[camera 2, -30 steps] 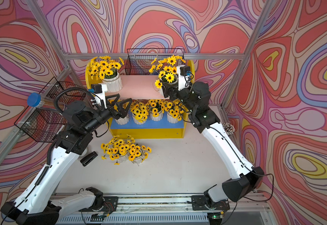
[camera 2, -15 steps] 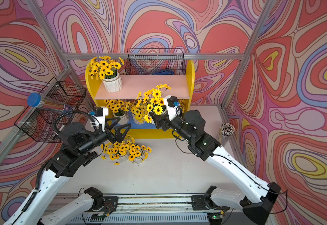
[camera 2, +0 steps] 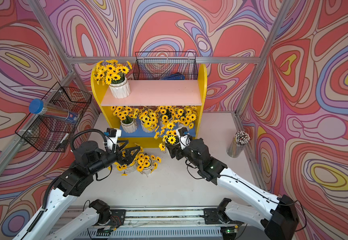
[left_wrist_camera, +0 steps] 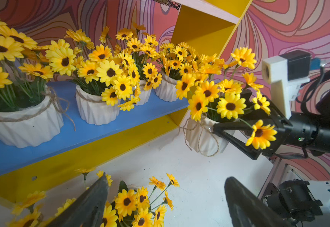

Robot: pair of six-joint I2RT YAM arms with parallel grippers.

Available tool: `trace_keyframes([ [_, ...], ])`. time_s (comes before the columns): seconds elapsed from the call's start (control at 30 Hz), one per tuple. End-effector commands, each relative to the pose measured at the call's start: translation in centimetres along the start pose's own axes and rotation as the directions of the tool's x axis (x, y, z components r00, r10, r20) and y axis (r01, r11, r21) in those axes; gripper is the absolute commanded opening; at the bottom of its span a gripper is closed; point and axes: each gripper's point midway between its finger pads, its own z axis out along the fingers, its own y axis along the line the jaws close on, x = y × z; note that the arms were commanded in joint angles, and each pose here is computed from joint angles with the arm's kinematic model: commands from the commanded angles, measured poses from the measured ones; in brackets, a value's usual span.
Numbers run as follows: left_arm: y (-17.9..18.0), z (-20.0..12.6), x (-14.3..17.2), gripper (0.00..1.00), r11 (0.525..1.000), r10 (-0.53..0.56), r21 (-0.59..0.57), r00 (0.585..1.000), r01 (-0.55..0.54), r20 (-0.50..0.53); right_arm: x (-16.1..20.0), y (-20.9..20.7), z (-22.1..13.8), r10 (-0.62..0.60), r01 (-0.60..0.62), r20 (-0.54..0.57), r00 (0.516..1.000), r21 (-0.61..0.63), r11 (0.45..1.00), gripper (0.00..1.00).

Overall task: Take the sunflower pots off the shelves
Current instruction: Place the sunflower pot at the center of the board.

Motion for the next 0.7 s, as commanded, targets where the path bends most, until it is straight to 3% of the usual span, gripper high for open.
trace_keyframes([
  [0.0, 0.7, -0.4, 1.2, 0.94, 0.999, 0.025, -0.033, 0.999, -0.026, -0.023, -0.9, 0.2, 0.2, 0.068, -0.067, 0.105, 0.992, -0.015, 0.998, 0.0],
  [0.33, 1.6, -0.5, 2.3, 0.96, 0.997, 0.037, -0.072, 0.999, -0.039, -0.022, 6.1, 0.4, 5.0, 0.127, -0.125, 0.075, 0.989, -0.038, 0.991, 0.0],
  [0.67, 2.0, -0.4, 2.0, 0.97, 0.994, 0.048, -0.095, 0.999, -0.049, -0.008, 10.8, -0.2, 8.5, 0.032, -0.034, 0.045, 0.998, 0.032, 0.999, 0.0],
])
